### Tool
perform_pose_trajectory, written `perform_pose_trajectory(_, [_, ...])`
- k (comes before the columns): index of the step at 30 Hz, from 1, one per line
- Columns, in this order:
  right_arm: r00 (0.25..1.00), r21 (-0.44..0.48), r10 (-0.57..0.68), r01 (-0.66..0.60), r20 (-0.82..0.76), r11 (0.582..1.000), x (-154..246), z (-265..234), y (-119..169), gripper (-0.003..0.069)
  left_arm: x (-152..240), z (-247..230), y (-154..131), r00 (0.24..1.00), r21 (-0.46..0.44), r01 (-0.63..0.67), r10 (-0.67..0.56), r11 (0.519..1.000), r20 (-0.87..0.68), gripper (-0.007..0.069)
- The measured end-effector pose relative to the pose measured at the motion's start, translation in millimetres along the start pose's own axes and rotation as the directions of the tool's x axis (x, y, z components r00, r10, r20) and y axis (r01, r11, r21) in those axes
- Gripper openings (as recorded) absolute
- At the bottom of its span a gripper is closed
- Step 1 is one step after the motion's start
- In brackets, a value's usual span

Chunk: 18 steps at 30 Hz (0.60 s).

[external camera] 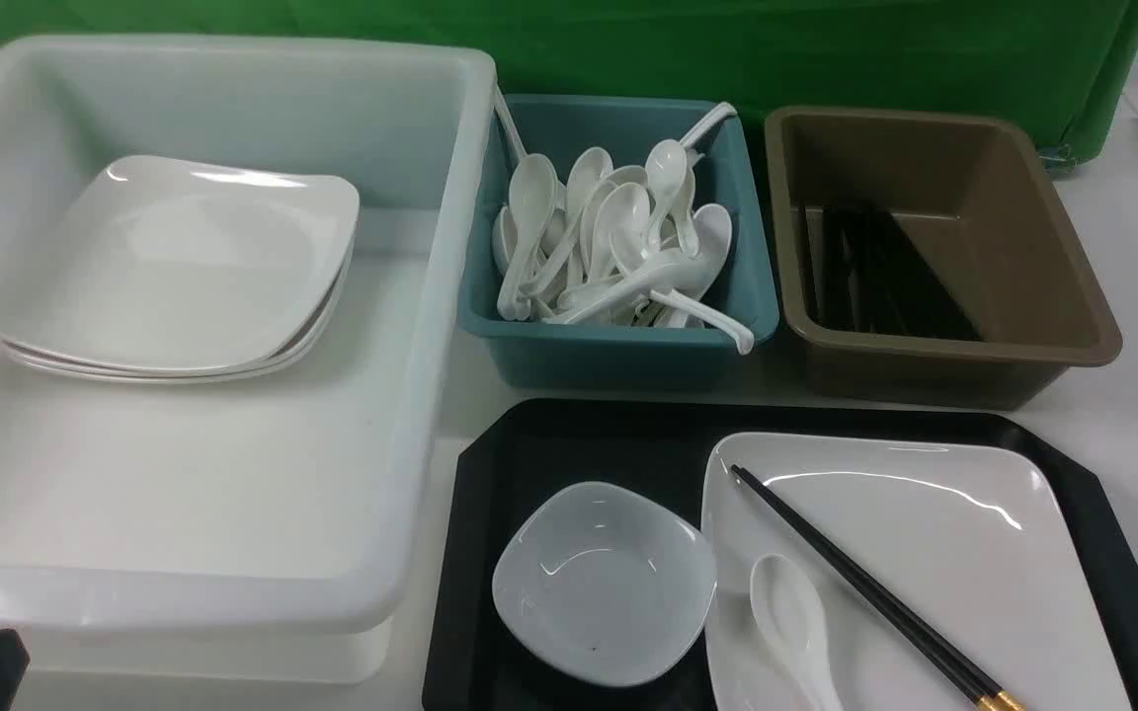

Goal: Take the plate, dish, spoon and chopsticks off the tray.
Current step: Use the right arm to grab a pair of chopsticks from the plate

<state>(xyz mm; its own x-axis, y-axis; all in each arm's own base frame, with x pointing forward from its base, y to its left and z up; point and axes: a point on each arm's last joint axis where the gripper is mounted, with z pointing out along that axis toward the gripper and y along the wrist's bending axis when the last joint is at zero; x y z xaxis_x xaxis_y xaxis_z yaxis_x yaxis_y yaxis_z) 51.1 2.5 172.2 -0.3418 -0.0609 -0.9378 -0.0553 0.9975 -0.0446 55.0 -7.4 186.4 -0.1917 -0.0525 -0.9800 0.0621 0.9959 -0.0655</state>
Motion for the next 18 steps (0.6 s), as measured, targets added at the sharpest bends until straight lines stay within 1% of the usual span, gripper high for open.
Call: perform_pose_trajectory(18, [1.0,0.0,0.0,0.0,0.0,1.0,0.0,0.0,0.0,0.0242,-0.7,0.0,0.2,1.0,-0.002,0.0,0.0,1.0,0.007,0.0013])
